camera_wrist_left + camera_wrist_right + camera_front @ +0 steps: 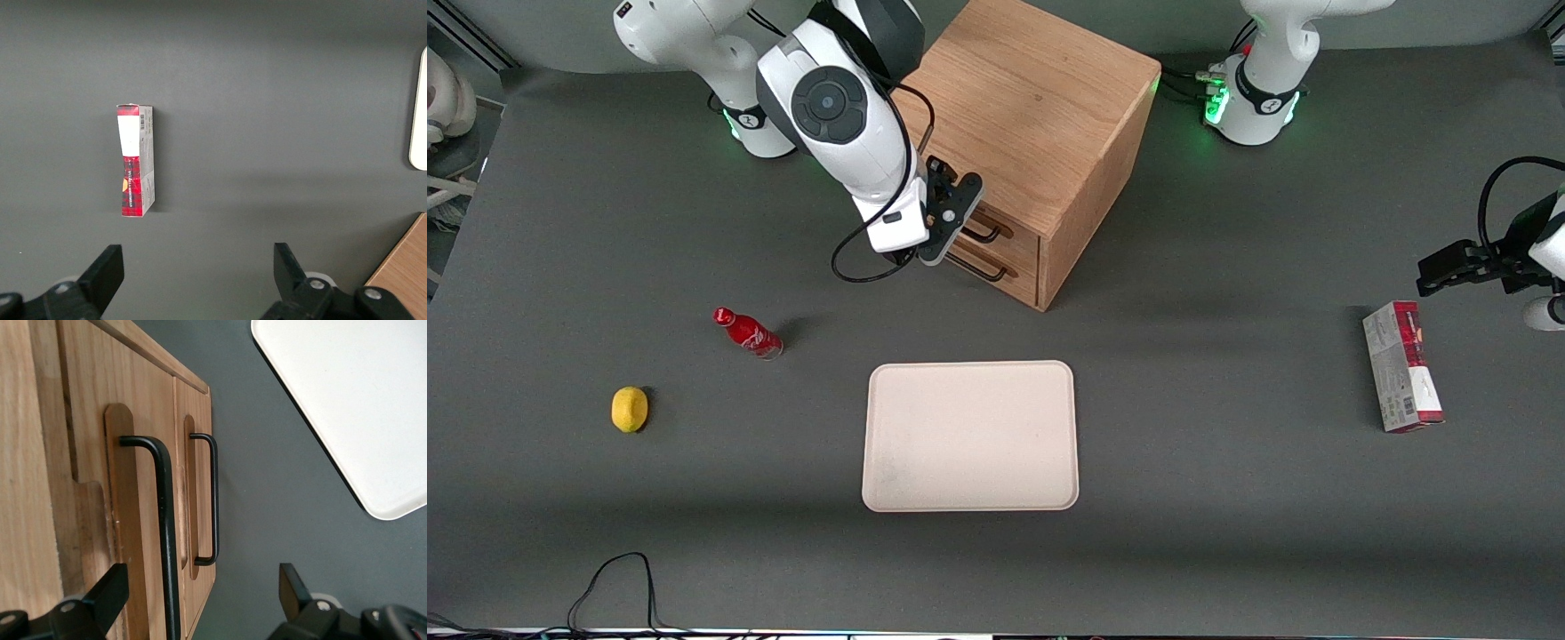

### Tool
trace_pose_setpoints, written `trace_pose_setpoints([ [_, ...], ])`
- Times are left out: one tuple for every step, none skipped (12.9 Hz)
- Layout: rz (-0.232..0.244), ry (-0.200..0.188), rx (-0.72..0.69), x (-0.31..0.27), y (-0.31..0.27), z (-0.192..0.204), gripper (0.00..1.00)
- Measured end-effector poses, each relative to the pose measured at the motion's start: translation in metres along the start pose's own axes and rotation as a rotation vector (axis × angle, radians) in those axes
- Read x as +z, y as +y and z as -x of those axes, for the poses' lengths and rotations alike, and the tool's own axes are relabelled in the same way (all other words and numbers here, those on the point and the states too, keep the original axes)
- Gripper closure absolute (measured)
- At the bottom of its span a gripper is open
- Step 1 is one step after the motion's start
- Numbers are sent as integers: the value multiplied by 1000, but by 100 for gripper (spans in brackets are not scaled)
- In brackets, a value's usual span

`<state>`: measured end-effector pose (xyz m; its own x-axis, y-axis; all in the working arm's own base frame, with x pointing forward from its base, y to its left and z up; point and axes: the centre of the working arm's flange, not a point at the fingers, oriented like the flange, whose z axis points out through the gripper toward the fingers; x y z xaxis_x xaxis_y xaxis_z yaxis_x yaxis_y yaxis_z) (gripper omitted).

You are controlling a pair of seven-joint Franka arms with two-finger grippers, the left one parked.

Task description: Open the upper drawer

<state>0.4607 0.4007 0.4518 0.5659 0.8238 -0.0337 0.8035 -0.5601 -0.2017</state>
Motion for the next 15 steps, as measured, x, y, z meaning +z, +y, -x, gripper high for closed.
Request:
trace_pose_setpoints([
  [0,-1,2,4,1,1,0],
  [2,1,5,10,2,2,0],
  [3,1,7,17,4,3,0],
  [3,-1,9,22,5,4,0],
  [4,0,10,24,6,4,0],
  [4,0,11,24,6,5,0],
  [4,1,11,24,6,5,0],
  [5,3,11,25,7,5,0],
  [7,7,13,27,8,5,0],
  [8,6,16,33,10,5,0],
  [9,3,18,41,12,4,0],
  [7,2,20,47,12,3,0],
  [6,-2,20,52,12,2,0],
  [5,-4,20,55,13,1,0],
  [6,-3,20,57,13,0,0],
])
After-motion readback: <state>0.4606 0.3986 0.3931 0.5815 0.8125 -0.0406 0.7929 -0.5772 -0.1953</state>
